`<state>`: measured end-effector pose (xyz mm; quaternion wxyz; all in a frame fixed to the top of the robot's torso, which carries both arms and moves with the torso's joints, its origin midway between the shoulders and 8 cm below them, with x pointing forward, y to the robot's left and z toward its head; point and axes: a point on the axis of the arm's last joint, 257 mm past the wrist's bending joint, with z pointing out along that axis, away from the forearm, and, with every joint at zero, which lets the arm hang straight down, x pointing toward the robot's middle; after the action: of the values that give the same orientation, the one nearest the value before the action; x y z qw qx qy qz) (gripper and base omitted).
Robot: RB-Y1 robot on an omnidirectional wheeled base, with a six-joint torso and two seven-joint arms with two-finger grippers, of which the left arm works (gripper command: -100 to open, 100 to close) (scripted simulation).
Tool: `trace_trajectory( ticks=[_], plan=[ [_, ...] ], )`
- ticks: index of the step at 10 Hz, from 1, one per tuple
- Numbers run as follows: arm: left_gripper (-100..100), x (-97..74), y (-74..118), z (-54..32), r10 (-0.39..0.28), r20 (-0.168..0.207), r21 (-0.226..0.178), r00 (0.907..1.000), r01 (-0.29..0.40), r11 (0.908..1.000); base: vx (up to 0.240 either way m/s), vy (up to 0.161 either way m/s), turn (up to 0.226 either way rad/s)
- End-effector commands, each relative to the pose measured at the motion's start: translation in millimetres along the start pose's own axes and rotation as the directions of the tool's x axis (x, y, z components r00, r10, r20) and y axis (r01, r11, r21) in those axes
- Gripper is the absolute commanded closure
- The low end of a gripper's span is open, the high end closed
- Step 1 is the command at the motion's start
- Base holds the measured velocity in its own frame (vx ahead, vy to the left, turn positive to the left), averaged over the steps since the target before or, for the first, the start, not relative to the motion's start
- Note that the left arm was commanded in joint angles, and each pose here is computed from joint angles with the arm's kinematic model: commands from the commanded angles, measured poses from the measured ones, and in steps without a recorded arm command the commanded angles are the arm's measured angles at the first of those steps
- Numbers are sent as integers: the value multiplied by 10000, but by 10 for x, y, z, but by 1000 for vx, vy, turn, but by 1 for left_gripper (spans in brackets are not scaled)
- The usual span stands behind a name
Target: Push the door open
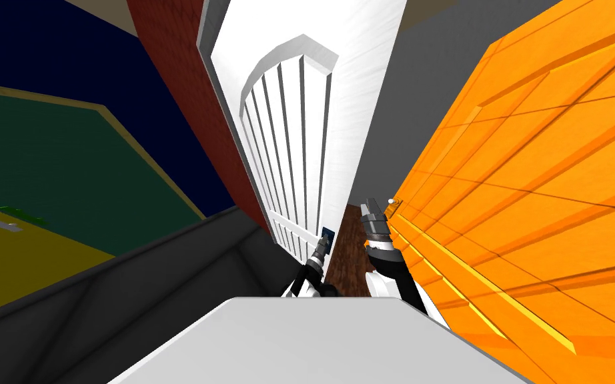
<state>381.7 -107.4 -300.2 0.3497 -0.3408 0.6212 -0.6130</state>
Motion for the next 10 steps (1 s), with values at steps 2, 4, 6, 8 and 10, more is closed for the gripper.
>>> trace_trajectory(
  ticks=[2, 4, 6, 8, 10],
  plan=[
    [100, -212, 77, -30, 214, 235, -116, 9995, -211, 9997, 90, -138, 66],
    [100, -396, 136, -46, 376, 451, -225, 9983, -366, 9991, 90, -202, 91],
    [100, -548, 172, -54, 488, 644, -300, 9967, -470, 9984, 132, -149, 46],
    [100, -705, 197, -57, 580, 862, -360, 9946, -551, 9978, 129, -166, 75],
    [100, -862, 210, -54, 643, 1098, -401, 9919, -602, 9974, 113, -176, 82]
  ],
)
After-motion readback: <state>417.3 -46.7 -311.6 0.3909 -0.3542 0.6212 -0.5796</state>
